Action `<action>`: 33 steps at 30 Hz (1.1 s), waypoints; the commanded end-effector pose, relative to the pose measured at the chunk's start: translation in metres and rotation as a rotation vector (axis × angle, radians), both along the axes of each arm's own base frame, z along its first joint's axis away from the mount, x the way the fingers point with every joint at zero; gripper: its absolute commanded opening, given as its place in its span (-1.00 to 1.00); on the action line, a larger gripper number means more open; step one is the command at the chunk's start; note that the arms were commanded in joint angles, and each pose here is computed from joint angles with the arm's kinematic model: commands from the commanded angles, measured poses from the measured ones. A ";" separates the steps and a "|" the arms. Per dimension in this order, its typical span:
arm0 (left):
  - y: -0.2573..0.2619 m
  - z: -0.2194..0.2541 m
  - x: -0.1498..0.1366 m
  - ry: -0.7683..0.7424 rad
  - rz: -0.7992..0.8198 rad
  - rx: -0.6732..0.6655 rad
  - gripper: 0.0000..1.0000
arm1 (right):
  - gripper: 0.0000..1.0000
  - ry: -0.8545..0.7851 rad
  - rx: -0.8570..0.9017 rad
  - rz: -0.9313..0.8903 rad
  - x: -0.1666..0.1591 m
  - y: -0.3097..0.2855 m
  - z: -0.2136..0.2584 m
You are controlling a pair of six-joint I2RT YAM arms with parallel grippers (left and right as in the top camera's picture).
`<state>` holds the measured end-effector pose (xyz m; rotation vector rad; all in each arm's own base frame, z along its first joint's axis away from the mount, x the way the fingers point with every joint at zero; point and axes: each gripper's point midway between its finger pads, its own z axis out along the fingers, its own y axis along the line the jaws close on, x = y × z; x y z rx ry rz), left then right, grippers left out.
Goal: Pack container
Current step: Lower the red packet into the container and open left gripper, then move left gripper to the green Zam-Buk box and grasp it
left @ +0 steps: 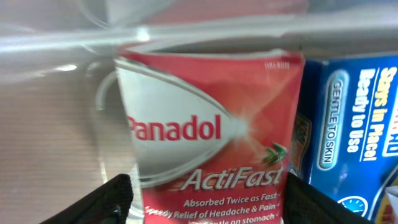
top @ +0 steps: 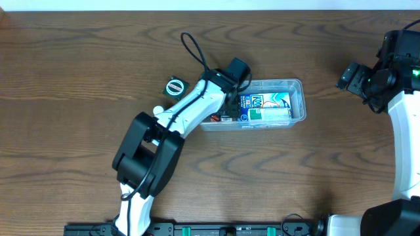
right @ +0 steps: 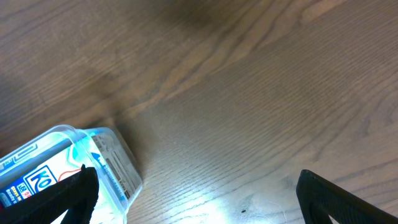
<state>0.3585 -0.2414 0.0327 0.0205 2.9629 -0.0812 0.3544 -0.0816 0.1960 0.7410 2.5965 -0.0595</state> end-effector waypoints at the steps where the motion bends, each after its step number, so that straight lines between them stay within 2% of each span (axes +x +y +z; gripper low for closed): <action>1: 0.000 0.041 0.004 -0.056 0.008 -0.066 0.57 | 0.99 -0.016 -0.003 -0.021 0.001 -0.004 0.006; 10: 0.005 0.129 -0.015 -0.177 -0.047 -0.166 0.57 | 0.99 -0.016 -0.003 -0.021 0.001 -0.004 0.006; 16: 0.033 0.169 -0.005 -0.304 -0.081 -0.145 0.59 | 0.99 -0.016 -0.003 -0.021 0.001 -0.004 0.006; 28: 0.150 0.160 0.053 -0.350 -0.018 0.008 0.77 | 0.98 -0.016 -0.003 -0.021 0.001 -0.004 0.006; 33: 0.176 0.141 0.066 -0.319 -0.078 0.062 0.81 | 0.99 -0.016 -0.003 -0.021 0.001 -0.004 0.006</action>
